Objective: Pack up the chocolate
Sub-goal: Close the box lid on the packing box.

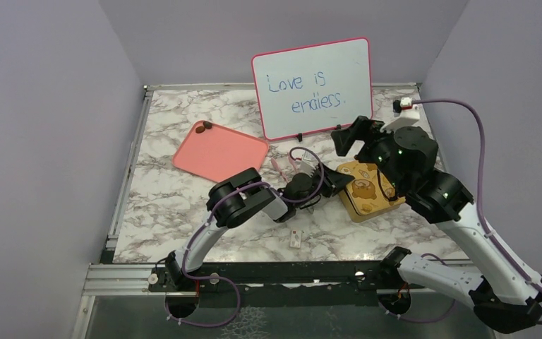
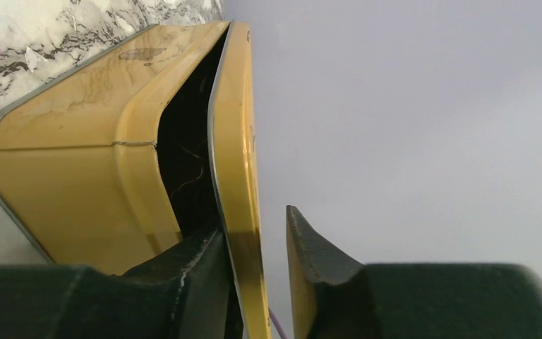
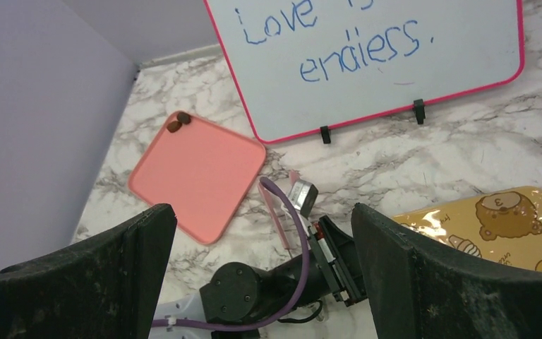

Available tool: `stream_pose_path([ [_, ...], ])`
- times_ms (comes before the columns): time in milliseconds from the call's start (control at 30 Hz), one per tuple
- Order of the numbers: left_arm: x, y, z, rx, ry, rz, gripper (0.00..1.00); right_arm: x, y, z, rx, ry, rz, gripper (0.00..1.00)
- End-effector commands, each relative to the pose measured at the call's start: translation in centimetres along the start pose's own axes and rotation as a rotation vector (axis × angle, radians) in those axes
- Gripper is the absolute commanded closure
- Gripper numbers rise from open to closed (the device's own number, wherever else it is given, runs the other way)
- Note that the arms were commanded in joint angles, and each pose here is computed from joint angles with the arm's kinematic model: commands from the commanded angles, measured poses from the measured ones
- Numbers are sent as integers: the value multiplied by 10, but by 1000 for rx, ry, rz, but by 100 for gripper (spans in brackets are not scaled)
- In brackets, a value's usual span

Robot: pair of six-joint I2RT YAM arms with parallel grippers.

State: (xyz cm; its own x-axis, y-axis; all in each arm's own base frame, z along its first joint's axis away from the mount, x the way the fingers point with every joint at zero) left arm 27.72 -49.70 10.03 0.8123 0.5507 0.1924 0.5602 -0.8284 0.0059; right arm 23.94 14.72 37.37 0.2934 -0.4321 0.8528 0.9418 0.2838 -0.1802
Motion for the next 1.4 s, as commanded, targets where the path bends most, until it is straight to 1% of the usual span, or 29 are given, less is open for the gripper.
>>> stream_pose_path([
  [0,9,-5,17,73,16,-37,63,-15,9,-6,-33,-52,56,0],
  [233,16,-18,23,113,-4,-70,60,-17,13,-7,-43,-51,53,0],
  [367,21,-26,26,141,-9,-92,60,-14,15,-17,-121,-11,29,0],
  [467,26,-37,29,169,-12,-122,58,-15,17,-24,-178,-15,36,0],
  [567,33,-49,31,204,-4,-163,56,-23,23,-28,-206,-38,59,0],
  [700,45,-64,27,230,39,-218,54,-44,36,-32,-235,-40,118,0],
  [867,59,-77,18,253,109,-245,51,-66,52,-42,-319,-45,177,0],
  [1033,69,-94,16,265,139,-257,48,-75,76,-49,-331,20,226,1],
  [1200,75,-99,4,240,235,-233,47,-80,97,-81,-434,80,255,3],
  [1267,78,-101,-4,234,289,-231,47,-85,101,-106,-529,147,259,4],
  [1367,80,-100,-18,232,390,-214,44,-87,102,-143,-662,237,272,5],
])
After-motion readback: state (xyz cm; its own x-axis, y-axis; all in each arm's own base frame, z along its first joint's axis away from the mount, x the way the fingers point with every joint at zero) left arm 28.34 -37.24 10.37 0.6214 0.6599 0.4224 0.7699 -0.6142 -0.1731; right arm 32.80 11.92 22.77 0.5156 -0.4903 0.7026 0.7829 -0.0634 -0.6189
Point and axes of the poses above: each gripper's point midway between its finger pads, its own y axis out along the fingers, its own z axis along the line the jaws close on, x = y × z, the point moved 2 cm from there along -y, back along the fingers, and after that the axes turned 6 degrees about y, right-handed, at the moved point
